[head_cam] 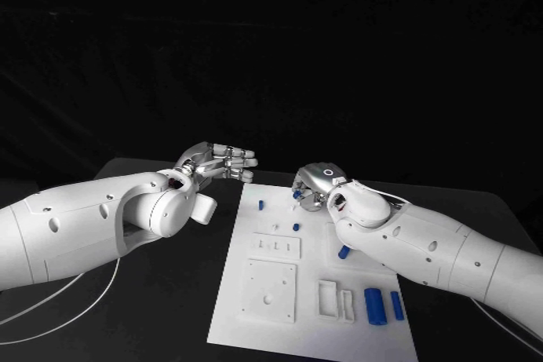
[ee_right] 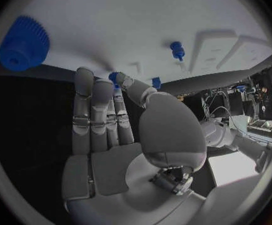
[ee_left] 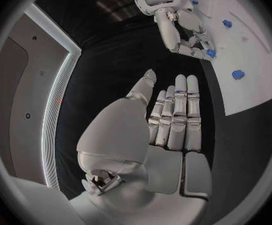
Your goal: Assemble the parts on the task board
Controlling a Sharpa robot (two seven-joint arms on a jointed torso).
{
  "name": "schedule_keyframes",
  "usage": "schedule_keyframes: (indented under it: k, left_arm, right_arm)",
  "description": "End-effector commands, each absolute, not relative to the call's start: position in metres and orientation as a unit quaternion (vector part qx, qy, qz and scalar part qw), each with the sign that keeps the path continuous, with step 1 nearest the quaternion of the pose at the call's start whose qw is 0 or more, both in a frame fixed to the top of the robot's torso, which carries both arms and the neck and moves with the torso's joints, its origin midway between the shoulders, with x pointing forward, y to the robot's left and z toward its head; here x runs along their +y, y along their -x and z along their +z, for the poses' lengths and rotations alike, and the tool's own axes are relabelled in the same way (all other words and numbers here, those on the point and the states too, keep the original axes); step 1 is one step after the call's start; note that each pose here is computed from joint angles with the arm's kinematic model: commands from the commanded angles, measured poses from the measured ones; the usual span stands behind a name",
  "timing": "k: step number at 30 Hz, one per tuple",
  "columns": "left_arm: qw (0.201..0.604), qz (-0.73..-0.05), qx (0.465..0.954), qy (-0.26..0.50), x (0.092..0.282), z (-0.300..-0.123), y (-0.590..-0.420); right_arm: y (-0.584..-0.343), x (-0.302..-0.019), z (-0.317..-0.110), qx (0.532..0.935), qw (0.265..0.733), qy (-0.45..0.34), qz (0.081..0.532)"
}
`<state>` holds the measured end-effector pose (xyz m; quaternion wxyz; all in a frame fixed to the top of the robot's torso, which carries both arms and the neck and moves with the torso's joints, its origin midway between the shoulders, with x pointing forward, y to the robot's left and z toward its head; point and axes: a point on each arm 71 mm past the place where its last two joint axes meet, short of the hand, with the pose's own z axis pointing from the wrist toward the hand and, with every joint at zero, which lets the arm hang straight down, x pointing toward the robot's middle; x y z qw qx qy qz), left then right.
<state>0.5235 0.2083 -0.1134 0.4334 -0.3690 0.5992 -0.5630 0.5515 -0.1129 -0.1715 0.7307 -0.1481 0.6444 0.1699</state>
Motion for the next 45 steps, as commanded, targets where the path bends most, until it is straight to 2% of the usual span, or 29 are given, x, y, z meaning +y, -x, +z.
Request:
schedule_keyframes:
  k: [1, 14, 25, 32, 36, 45]
  left_arm:
    - [0.433, -0.568, 0.598, 0.363, 0.207, -0.11, -0.524]
    - [0.44, -0.565, 0.596, 0.363, 0.209, -0.109, -0.525]
    - [0.456, -0.555, 0.59, 0.369, 0.221, -0.109, -0.529]
    - [0.458, -0.554, 0.588, 0.37, 0.224, -0.109, -0.53]
    - [0.459, -0.553, 0.587, 0.371, 0.226, -0.109, -0.531]
    - [0.461, -0.553, 0.587, 0.372, 0.228, -0.109, -0.532]
  right_arm:
    - [-0.55, -0.111, -0.179, 0.664, 0.714, 0.159, 0.153]
    - [-0.549, -0.116, -0.174, 0.643, 0.738, 0.128, 0.161]
    - [-0.532, -0.133, -0.157, 0.627, 0.748, 0.112, 0.189]
    - [-0.524, -0.161, -0.131, 0.608, 0.763, 0.082, 0.204]
    - [-0.525, -0.183, -0.12, 0.607, 0.766, 0.073, 0.197]
    - [-0.537, -0.221, -0.124, 0.638, 0.752, 0.065, 0.153]
